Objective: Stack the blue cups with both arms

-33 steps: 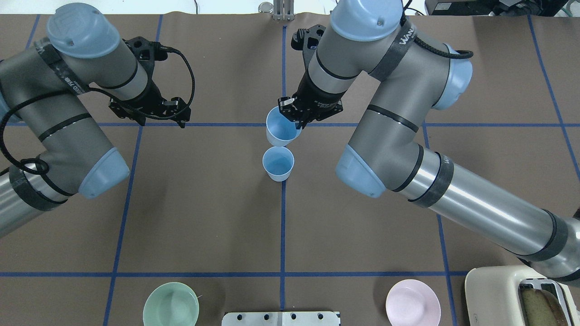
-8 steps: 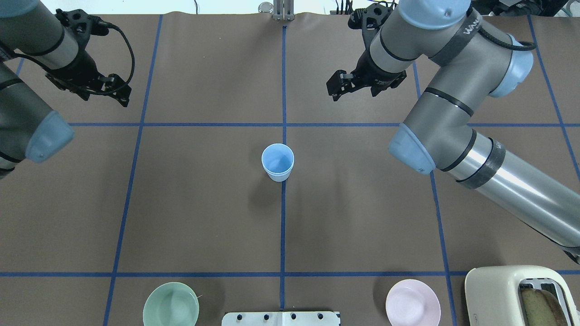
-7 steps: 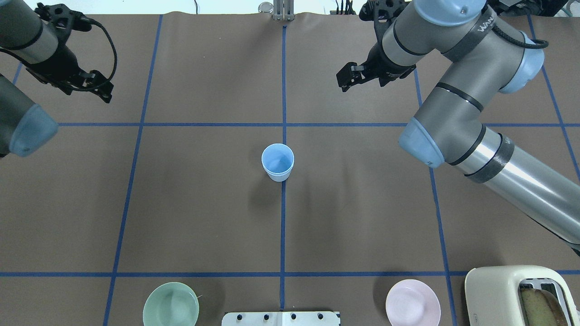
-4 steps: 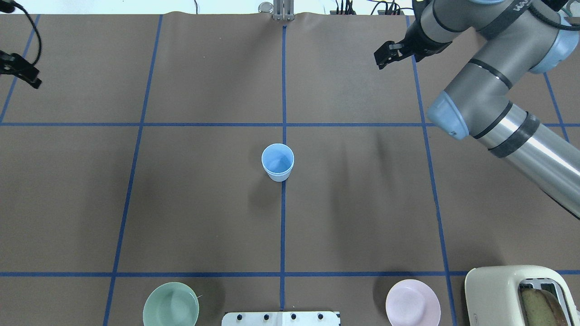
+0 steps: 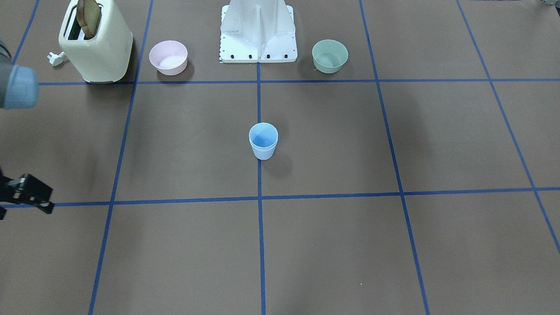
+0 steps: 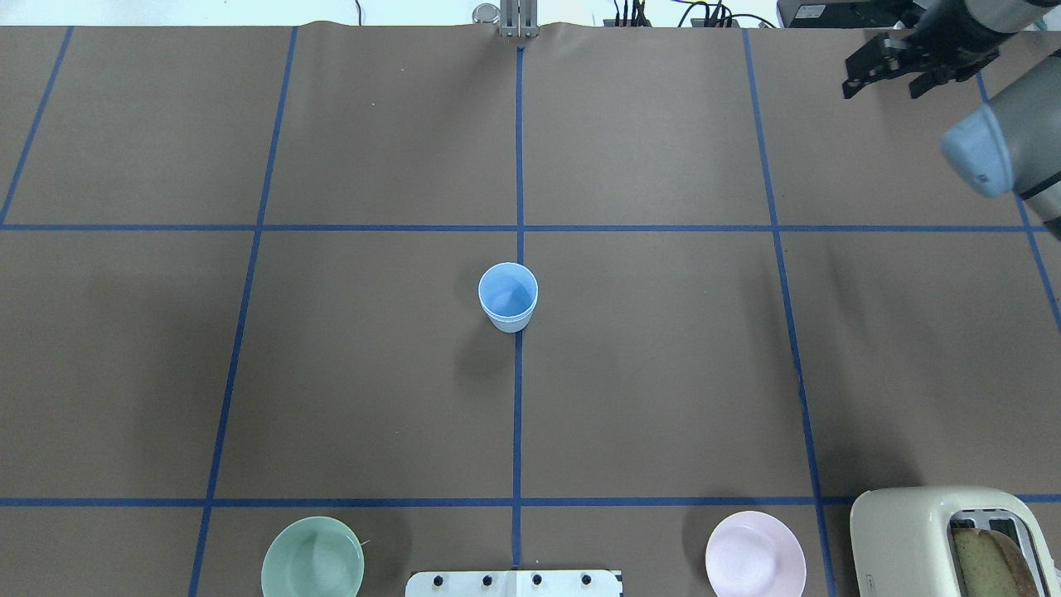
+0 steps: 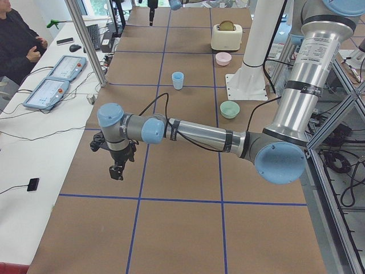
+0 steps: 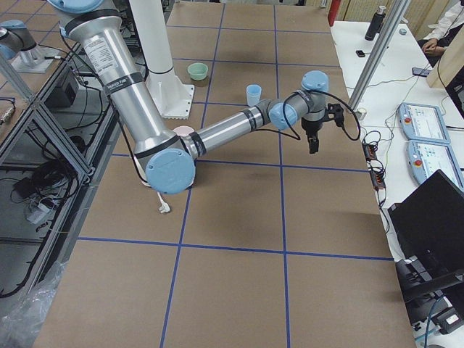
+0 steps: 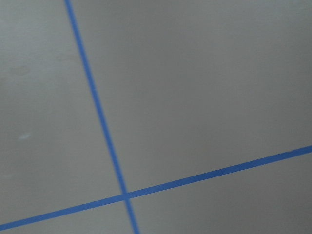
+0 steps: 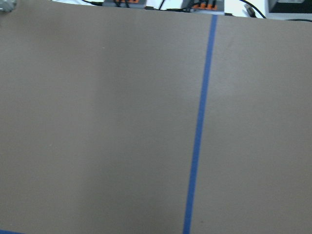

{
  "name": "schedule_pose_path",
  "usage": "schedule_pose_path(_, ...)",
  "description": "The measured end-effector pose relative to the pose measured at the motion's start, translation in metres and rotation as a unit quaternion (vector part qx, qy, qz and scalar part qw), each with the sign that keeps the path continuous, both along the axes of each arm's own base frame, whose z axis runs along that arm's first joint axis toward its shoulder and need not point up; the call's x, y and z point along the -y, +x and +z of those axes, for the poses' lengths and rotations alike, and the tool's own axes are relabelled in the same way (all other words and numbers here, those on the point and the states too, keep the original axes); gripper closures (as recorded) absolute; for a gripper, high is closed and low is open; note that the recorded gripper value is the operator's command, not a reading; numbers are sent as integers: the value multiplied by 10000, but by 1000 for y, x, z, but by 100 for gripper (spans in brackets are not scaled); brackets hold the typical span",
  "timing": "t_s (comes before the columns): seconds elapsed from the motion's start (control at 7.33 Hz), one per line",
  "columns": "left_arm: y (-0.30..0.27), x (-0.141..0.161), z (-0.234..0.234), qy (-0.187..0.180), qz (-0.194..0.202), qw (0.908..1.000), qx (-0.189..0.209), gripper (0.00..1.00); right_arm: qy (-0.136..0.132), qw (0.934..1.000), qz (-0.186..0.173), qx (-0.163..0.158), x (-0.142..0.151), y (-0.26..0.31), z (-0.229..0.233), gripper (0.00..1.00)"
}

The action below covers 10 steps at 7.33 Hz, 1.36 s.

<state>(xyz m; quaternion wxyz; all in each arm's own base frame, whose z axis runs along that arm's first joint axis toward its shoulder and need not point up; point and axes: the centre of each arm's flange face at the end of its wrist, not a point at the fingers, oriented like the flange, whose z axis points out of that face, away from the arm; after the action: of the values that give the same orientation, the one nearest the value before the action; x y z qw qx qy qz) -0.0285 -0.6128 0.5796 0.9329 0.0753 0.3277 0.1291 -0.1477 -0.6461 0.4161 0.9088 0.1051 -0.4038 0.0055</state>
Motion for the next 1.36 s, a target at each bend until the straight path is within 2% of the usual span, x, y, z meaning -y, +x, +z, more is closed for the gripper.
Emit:
schedule_pose_path(0.14, -17, -9, 17, -9, 15, 10000, 17, 0, -5, 9999, -124, -109, -9, 45, 42, 0)
schedule_pose_path(0.55, -50, -48, 65, -88, -33, 10000, -5, 0, -409, 9982, -159, -409, -51, 149, 139, 0)
schedule_pose_path(0.68, -52, -67, 84, -190, -34, 9997, -157, 0, -491, 9974, -230, -481, -68, 178, 162, 0)
schedule_pose_path(1.09, -48, -127, 136, -394, -55, 9980, -496, 1, -825, 9951, -135, -535, -124, 227, 216, 0)
schedule_pose_path(1.36, -47, -131, 134, -472, -195, 9973, -521, 0, -859, 9947, -106, -554, -157, 232, 222, 0)
